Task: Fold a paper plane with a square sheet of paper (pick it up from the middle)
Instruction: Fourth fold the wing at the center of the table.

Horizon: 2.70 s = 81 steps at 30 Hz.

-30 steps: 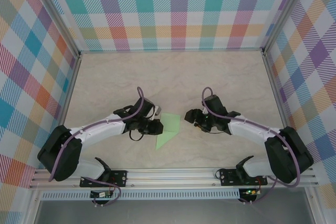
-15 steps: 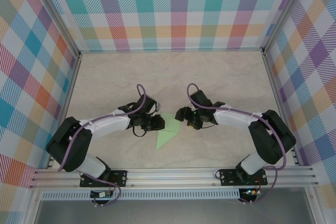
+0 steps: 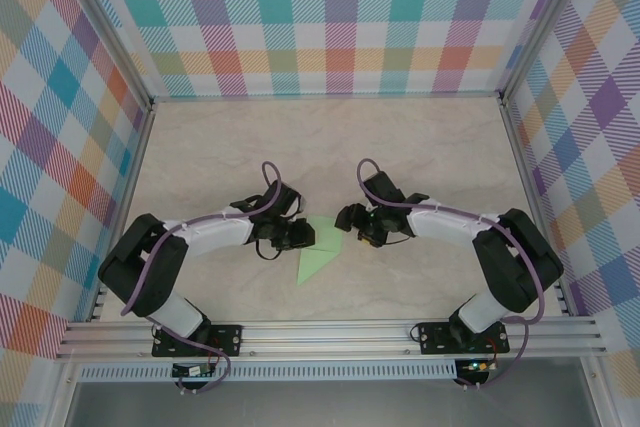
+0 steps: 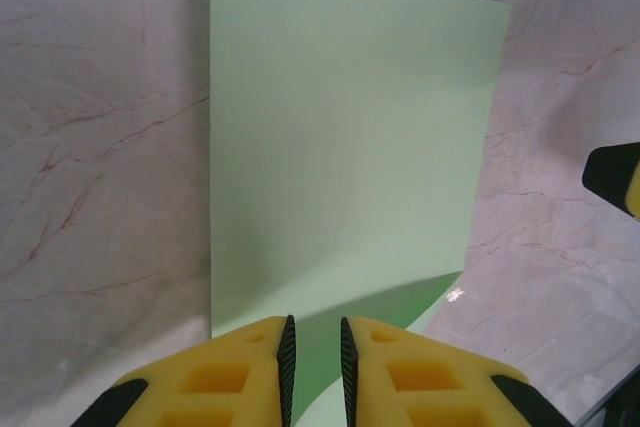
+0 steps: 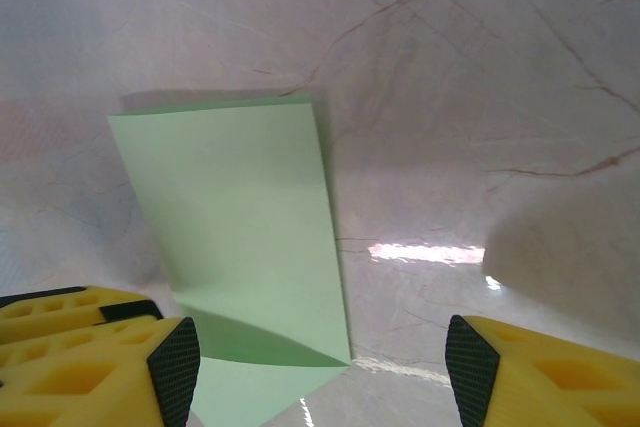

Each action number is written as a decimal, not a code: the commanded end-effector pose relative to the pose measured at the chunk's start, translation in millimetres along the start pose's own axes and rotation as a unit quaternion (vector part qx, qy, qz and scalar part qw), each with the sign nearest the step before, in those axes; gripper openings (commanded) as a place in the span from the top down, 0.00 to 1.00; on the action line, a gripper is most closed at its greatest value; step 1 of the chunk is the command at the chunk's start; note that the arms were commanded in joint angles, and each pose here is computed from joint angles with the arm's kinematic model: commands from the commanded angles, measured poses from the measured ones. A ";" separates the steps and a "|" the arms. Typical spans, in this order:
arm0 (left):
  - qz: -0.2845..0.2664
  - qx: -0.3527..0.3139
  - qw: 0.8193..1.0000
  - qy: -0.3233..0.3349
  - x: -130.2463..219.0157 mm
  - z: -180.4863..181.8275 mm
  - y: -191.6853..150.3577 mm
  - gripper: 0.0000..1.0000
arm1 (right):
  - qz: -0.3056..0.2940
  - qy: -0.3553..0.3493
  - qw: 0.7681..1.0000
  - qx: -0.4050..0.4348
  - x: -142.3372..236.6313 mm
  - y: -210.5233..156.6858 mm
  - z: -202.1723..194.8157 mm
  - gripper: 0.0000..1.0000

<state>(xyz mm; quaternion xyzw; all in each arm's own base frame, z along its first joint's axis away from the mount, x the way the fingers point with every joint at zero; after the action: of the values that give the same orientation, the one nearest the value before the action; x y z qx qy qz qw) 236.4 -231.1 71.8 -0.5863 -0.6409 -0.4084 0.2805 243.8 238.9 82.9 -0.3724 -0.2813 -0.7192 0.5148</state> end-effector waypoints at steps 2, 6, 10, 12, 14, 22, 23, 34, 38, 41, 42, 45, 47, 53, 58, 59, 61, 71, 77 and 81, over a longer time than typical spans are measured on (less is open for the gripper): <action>-0.008 0.002 1.000 0.004 -2.3 2.1 9.6 0.79 | 0.027 0.029 0.999 0.005 -8.6 -2.5 11.6 0.33; -0.028 0.000 1.000 0.010 9.3 0.2 12.9 0.79 | 0.031 0.029 0.999 0.005 -11.2 -4.2 9.6 0.34; -0.062 -0.017 0.997 0.036 40.6 -3.9 18.3 0.73 | 0.024 0.026 0.999 0.010 -7.0 -4.4 8.3 0.34; -0.077 -0.029 0.996 0.035 56.3 -9.2 19.8 0.71 | 0.018 0.023 0.999 0.011 -5.0 -4.1 6.8 0.34; -0.080 -0.033 0.996 0.019 65.2 -14.9 16.9 0.69 | 0.017 0.022 1.000 0.011 -4.5 -4.6 5.1 0.34; -0.017 -0.036 0.995 -0.096 53.9 -42.6 -3.5 0.70 | 0.012 0.016 1.000 0.010 -5.5 -6.5 2.0 0.34; -0.011 -0.035 0.995 -0.093 49.7 -40.8 -5.2 0.71 | 0.013 0.017 1.000 0.010 -5.8 -6.7 2.5 0.34; 0.024 0.001 0.999 -0.029 5.4 -10.0 -7.9 0.79 | 0.023 0.026 0.999 0.020 -8.8 -16.8 6.7 0.35; 0.010 0.000 1.000 0.010 2.8 1.7 -4.6 0.82 | 0.027 0.027 0.999 0.019 -10.3 -19.9 5.7 0.35; 0.019 0.002 1.000 0.017 -2.7 6.2 -7.4 0.83 | 0.037 0.033 0.999 0.019 -13.2 -22.0 7.1 0.35; 0.022 0.002 1.000 0.018 -4.0 7.0 -8.0 0.84 | 0.038 0.031 0.999 0.019 -14.3 -22.5 6.1 0.35; 0.013 -0.003 1.000 0.014 0.9 4.0 -5.8 0.84 | 0.037 0.028 0.999 0.016 -15.1 -23.0 5.2 0.35; 0.006 -0.005 1.000 0.021 12.5 1.9 -5.1 0.81 | 0.035 0.030 0.999 0.017 -14.4 -22.9 6.2 0.35; -0.042 -0.026 0.999 -0.006 55.5 -20.8 3.2 0.72 | 0.035 0.026 0.999 0.017 -16.1 -23.8 4.5 0.35; -0.004 -0.029 0.996 -0.087 56.1 -40.0 -13.5 0.72 | 0.033 0.025 0.999 0.015 -16.7 -24.2 4.2 0.35; 0.014 -0.032 0.994 -0.105 51.8 -43.8 -18.9 0.72 | 0.031 0.025 0.999 0.014 -16.4 -23.6 4.2 0.35; 0.035 -0.036 0.993 -0.111 43.0 -44.5 -27.3 0.73 | 0.032 0.025 0.999 0.016 -16.8 -24.2 4.5 0.35; 0.043 0.008 0.997 0.056 -4.9 13.5 -24.9 0.83 | 0.041 0.032 0.999 0.015 -19.5 -29.3 7.5 0.35; 0.041 0.014 0.995 0.087 -15.4 27.3 -22.7 0.85 | 0.051 0.034 0.998 0.006 -25.4 -34.6 8.5 0.35; 0.049 0.014 0.994 0.095 -18.8 32.3 -26.6 0.86 | 0.050 0.025 0.998 -0.009 -29.2 -35.3 4.1 0.35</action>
<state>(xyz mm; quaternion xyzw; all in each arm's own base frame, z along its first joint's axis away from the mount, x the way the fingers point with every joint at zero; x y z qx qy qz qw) 217.2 -224.1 51.1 -0.5912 -0.6025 -0.4177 0.3361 222.1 269.2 72.1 -0.3545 -0.2556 -0.7073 0.5556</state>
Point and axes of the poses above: each hand's point on the last joint's axis, 136 mm out from that joint toward the fingers, its own x axis back along the fingers, its own z axis along the line the jaws close on, y = z × x, the point moved 4 cm from there along x, back along the fingers, and after that the axes turned 3 degrees about -x, right-handed, at the moved point
